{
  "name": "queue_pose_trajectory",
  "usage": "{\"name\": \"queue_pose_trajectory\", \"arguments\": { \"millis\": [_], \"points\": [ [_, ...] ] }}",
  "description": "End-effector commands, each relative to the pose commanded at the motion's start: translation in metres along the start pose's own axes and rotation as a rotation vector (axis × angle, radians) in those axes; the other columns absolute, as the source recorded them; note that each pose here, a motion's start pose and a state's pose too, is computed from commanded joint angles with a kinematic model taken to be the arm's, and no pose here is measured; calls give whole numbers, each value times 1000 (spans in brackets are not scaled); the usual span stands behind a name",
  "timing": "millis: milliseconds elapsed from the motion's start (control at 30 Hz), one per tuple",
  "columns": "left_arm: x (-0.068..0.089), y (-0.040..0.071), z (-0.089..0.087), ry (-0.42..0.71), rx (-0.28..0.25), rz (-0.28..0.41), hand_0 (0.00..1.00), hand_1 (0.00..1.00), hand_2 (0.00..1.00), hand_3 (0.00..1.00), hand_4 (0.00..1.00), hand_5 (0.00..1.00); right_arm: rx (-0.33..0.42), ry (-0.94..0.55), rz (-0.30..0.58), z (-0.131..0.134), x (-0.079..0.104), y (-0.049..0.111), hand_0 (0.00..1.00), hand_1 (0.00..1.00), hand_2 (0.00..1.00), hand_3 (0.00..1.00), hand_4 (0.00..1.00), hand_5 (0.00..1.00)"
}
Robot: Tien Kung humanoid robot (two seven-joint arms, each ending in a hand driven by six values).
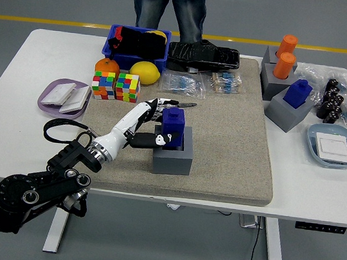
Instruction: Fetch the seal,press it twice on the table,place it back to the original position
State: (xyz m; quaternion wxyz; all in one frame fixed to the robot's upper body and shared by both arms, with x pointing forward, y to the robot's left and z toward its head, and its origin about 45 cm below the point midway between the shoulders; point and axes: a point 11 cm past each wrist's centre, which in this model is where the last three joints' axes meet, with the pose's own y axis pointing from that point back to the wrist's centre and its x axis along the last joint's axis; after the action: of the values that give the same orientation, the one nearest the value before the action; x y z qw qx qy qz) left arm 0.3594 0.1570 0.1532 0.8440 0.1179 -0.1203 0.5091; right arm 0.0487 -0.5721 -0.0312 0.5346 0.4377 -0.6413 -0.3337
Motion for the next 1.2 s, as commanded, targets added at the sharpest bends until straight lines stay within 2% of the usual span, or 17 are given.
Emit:
{"name": "queue_pose_trajectory", "arguments": {
  "millis": [367,1200],
  "points": [
    [-8,1,0,10,-6,-10,609,534,500,826,672,2,2,-1,1,0,1,0,785,683,657,617,796,447],
    [-12,5,-9,-4,8,-18,607,533,500,825,674,2,4,-2,-1,-1,0,0,785,683,657,618,797,447]
  ]
}}
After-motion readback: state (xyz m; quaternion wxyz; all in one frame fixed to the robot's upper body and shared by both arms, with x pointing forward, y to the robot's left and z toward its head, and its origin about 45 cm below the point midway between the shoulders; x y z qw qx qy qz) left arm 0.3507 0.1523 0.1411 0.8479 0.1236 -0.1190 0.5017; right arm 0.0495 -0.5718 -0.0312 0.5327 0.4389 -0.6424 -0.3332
